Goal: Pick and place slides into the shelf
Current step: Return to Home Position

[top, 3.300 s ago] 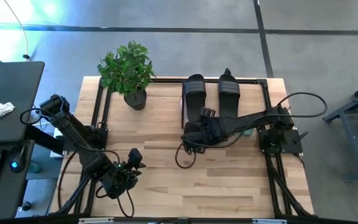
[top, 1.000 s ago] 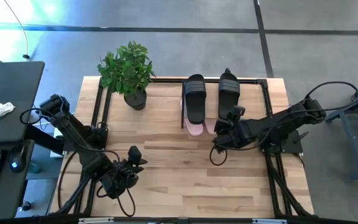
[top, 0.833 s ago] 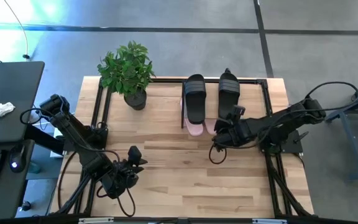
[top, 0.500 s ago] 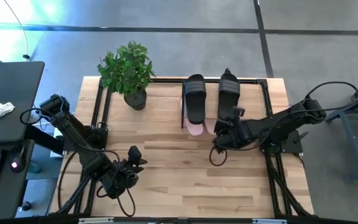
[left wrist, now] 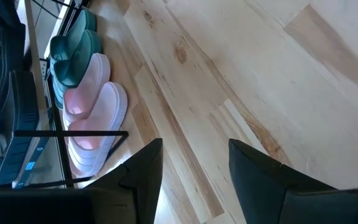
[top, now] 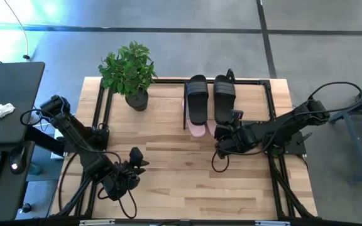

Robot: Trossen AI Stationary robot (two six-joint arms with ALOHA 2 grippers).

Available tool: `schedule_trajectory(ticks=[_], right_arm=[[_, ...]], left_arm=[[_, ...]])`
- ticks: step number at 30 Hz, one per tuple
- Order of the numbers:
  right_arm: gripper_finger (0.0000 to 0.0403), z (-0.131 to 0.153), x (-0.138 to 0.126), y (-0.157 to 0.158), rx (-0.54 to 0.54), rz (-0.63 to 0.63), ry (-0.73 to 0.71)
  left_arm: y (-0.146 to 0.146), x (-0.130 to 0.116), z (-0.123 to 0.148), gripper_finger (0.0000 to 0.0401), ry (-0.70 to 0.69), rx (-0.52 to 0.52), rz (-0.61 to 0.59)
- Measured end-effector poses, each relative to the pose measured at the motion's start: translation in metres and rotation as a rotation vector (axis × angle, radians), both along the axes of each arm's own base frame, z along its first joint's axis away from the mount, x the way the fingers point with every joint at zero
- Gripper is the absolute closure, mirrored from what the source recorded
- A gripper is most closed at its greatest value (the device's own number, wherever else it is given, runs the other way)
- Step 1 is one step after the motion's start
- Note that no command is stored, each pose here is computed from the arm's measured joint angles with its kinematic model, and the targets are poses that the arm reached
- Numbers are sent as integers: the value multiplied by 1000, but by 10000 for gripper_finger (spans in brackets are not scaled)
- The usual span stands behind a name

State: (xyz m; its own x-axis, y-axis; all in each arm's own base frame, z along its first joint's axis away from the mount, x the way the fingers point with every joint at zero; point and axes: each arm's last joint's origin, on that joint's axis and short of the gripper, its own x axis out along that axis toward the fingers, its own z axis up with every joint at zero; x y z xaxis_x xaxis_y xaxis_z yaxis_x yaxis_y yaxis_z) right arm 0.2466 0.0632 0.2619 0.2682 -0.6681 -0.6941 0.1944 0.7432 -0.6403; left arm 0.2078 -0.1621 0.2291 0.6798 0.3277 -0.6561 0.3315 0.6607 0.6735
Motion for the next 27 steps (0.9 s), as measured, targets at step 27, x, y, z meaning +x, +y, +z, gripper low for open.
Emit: schedule_trajectory(ticks=[27], right_arm=[[391,0,17,-10,81,58,-37]], left_arm=[[0,0,0,235,-5,-1,3]])
